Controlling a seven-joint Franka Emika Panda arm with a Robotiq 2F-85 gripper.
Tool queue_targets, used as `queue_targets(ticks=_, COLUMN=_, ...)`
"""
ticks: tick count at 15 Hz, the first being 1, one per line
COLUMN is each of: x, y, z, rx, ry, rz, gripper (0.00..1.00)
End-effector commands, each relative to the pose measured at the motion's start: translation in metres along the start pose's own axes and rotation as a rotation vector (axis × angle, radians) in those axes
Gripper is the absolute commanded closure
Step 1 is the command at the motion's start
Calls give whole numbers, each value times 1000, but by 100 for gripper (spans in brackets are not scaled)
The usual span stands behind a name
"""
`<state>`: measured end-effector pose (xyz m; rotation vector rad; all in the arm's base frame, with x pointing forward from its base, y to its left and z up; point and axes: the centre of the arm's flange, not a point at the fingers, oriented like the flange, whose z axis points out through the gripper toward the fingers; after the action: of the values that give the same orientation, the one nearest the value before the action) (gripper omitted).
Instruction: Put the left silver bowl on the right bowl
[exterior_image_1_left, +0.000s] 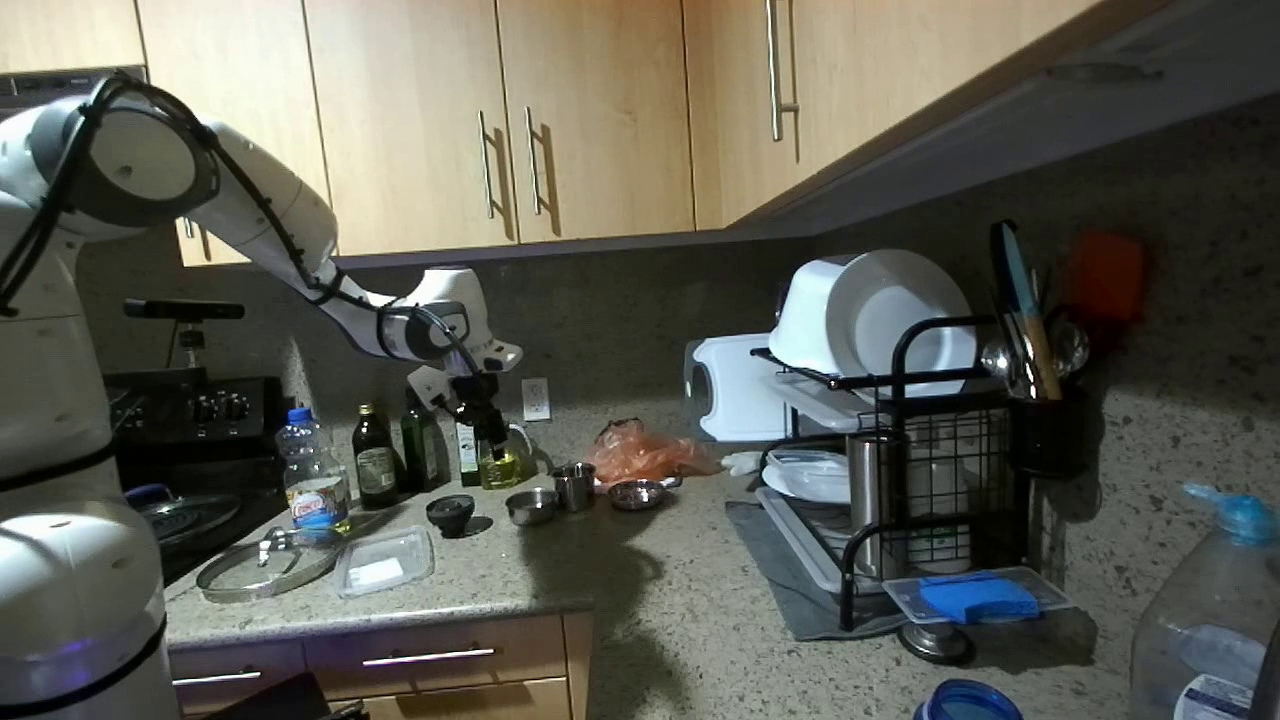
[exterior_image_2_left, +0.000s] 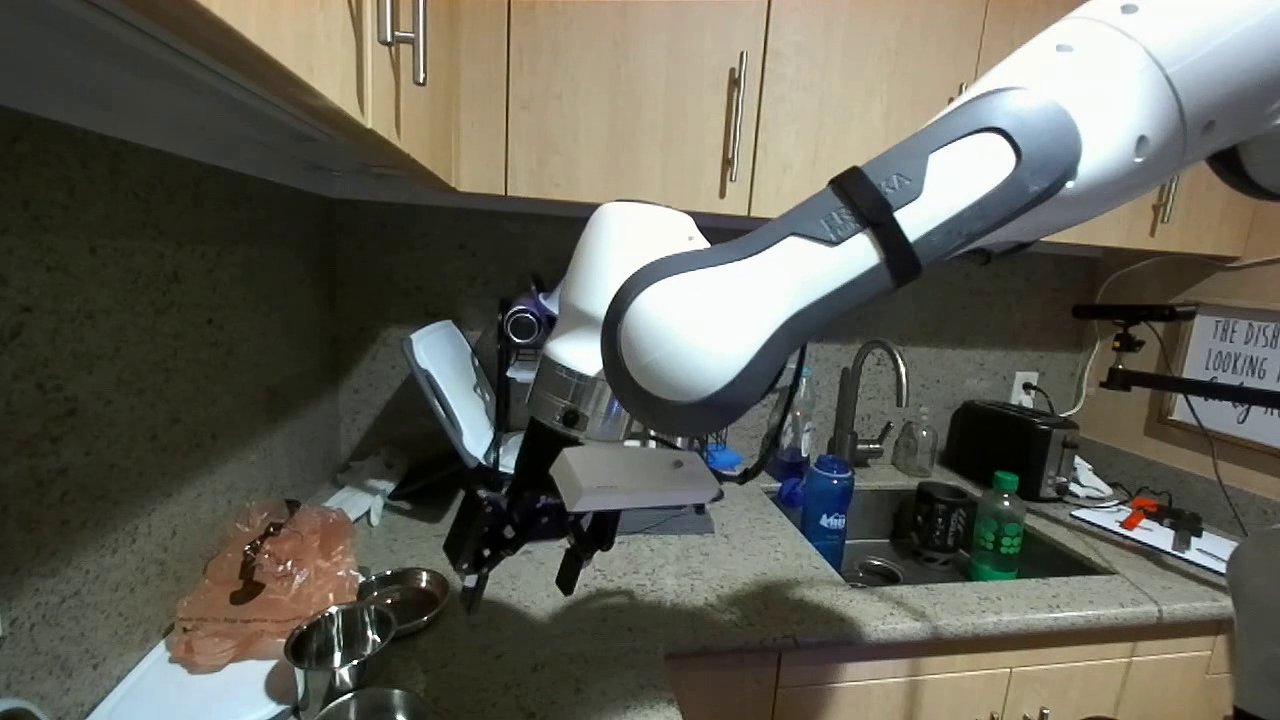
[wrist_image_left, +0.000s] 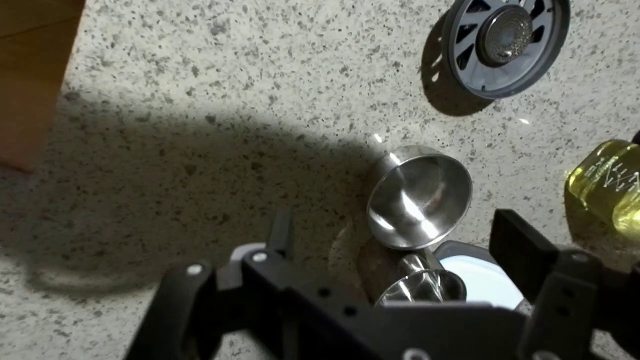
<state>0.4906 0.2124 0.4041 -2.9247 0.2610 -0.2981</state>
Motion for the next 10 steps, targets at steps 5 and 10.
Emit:
queue_targets(ticks=5, x=68, y=-26, z=-7, rx=-133, ry=-84, rz=-60, gripper=0)
queue_targets(ticks=10, x=74, y=-50, z=-3, rx=-160, ry=-77, rz=-75, gripper=0)
